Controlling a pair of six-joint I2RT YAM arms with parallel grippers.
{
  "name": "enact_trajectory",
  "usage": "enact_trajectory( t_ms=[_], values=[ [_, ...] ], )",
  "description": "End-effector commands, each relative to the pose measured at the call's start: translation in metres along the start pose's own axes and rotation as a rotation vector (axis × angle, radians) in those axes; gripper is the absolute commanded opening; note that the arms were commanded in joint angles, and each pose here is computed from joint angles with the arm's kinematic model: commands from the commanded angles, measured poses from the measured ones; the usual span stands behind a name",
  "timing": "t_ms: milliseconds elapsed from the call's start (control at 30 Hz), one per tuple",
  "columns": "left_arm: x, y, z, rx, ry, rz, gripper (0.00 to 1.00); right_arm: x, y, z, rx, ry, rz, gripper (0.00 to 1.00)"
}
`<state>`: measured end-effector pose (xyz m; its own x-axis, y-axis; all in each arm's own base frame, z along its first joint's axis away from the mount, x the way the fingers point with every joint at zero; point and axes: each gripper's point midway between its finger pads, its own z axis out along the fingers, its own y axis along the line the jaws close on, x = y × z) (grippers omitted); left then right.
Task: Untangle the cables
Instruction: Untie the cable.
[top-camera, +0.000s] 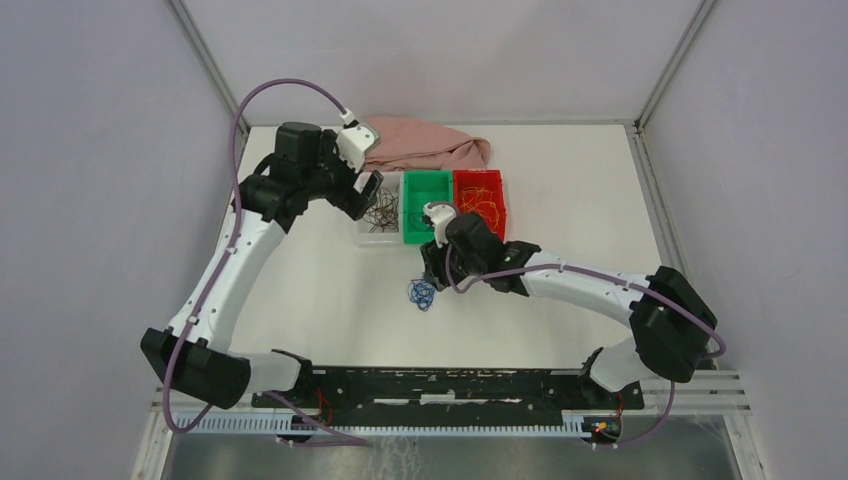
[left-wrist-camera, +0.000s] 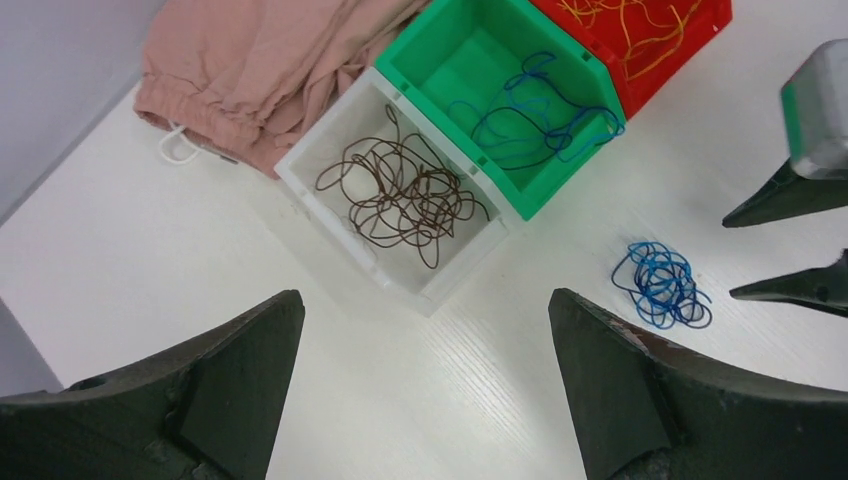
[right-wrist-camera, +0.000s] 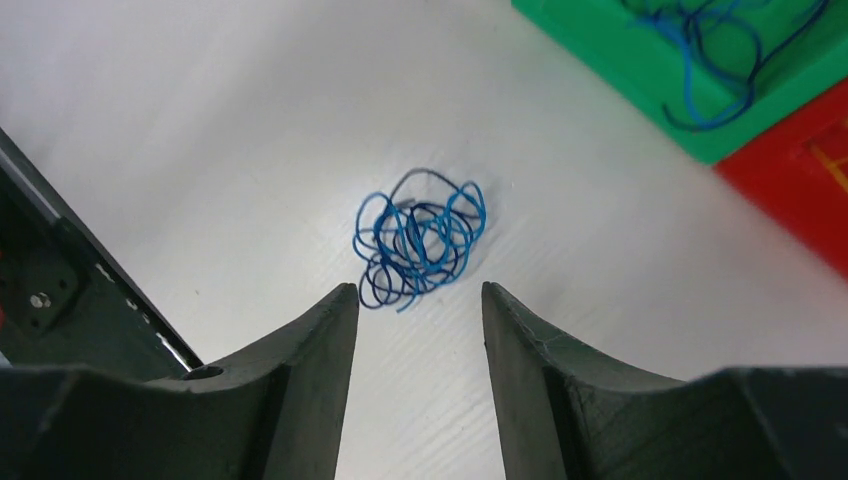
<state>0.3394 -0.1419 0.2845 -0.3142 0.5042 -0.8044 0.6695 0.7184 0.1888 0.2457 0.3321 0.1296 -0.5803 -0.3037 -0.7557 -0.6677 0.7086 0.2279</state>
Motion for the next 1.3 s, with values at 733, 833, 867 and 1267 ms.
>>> enact_trajectory(
  t_ms=[733,833,867,1267],
  values=[
    [0.135,-0.134,0.053,0.424,0.217,0.056,0.91,0.042,-0.018,0.060,0.100,0.037,0.077,0.43],
    [0.140,-0.146,0.069,0.406,0.231,0.019,0.87,0.047,-0.025,0.055,0.131,0.020,0.110,0.43],
    [0.140,-0.148,0.074,0.406,0.228,0.001,0.86,0.048,-0.026,0.053,0.137,0.012,0.122,0.43],
    [0.134,-0.171,0.101,0.451,0.156,-0.114,0.78,0.068,-0.025,0.049,0.117,-0.066,0.345,0.41]
  ],
)
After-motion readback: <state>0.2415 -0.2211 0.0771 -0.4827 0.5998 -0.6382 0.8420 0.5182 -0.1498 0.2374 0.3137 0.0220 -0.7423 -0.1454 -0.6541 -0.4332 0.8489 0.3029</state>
